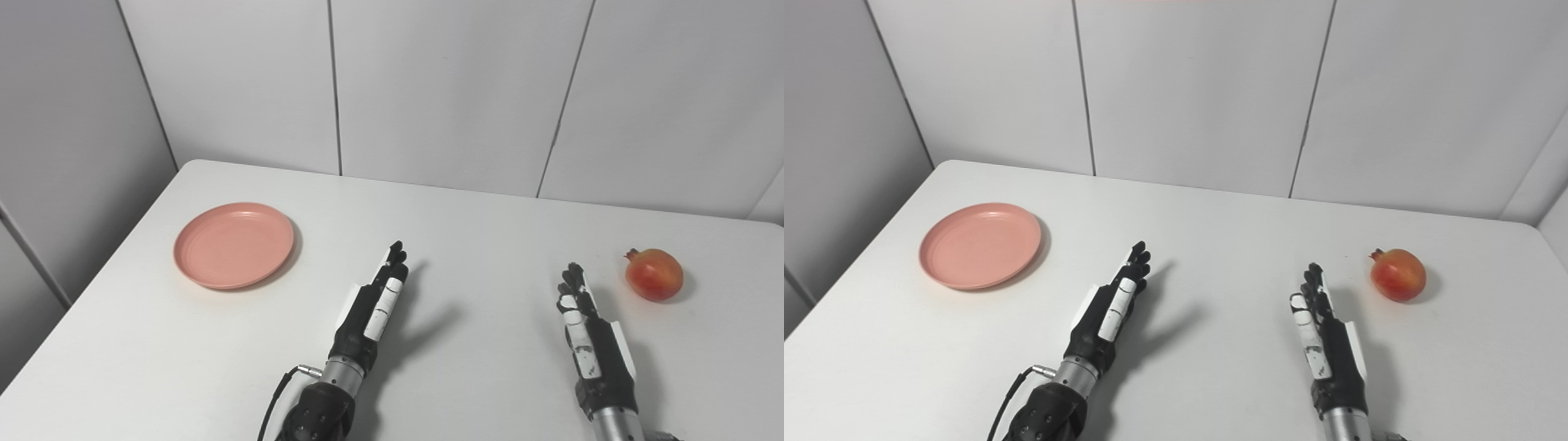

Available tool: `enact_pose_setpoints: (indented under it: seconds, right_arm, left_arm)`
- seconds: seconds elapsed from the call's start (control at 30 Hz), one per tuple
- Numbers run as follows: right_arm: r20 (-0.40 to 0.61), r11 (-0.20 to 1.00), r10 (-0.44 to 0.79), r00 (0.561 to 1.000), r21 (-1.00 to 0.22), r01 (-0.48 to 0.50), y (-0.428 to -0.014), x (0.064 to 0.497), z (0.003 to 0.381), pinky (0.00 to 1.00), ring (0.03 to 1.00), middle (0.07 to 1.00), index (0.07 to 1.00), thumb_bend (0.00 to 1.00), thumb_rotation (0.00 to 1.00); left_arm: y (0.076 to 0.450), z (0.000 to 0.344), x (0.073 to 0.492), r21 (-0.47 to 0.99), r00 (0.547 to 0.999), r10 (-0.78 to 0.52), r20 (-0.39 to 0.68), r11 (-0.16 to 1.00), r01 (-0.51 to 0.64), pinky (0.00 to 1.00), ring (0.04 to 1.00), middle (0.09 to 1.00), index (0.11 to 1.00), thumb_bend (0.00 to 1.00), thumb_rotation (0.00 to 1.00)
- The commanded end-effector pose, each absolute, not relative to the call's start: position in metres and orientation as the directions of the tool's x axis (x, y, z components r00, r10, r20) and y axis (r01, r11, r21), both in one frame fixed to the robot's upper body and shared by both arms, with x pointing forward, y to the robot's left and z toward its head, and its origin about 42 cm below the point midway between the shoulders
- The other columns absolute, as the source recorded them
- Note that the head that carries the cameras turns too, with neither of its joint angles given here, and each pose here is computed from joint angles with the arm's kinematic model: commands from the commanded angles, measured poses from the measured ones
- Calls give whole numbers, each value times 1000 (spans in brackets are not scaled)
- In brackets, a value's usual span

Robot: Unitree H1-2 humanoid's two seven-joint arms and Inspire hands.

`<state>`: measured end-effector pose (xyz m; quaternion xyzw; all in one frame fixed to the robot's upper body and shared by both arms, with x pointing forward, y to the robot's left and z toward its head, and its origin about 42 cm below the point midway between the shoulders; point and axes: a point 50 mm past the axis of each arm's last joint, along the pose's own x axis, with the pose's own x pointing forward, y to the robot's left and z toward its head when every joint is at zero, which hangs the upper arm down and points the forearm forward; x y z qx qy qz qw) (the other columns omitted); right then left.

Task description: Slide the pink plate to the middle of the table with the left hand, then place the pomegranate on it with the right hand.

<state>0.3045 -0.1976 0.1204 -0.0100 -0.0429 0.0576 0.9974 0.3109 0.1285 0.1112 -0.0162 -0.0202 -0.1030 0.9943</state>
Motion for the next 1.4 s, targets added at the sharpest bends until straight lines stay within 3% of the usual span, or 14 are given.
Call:
enact_pose_setpoints:
  seconds: [0.0,0.13,0.2,0.3,0.47,0.8,1.07,1.37]
  right_arm:
    - [179,990,139,974,-20,-138,-203,312,133,1000,1000,1000,1000,651,916]
    - [180,986,167,969,-16,-167,-211,313,128,1000,1000,1000,1000,659,953]
    - [189,986,165,968,-19,-164,-216,312,127,1000,1000,1000,1000,610,960]
    - [194,985,170,966,-33,-167,-220,311,127,1000,1000,1000,1000,601,966]
    - [194,983,184,964,-44,-179,-223,313,127,1000,1000,1000,1000,598,968]
    - [207,981,192,959,-55,-184,-222,311,127,1000,1000,1000,1000,582,970]
    - [224,983,182,957,-48,-175,-218,310,129,1000,1000,1000,1000,570,969]
    - [227,984,180,957,-41,-175,-212,306,130,1000,1000,1000,1000,578,964]
  left_arm:
    - [113,124,322,-30,966,-231,119,971,236,1000,1000,1000,1000,696,1000]
    - [106,125,328,-33,959,-250,132,966,257,1000,1000,1000,1000,705,1000]
    - [104,125,331,-38,960,-248,132,966,255,1000,1000,1000,1000,712,1000]
    - [104,127,334,-43,977,-182,113,981,188,1000,1000,1000,1000,766,1000]
    - [109,134,346,-66,977,-141,160,986,153,1000,1000,1000,1000,746,1000]
    - [144,170,370,-131,963,-68,262,986,105,1000,1000,1000,1000,710,1000]
    - [174,200,378,-159,942,7,335,986,50,998,990,994,995,760,1000]
    - [199,217,376,-127,936,41,348,992,4,975,964,967,962,790,1000]
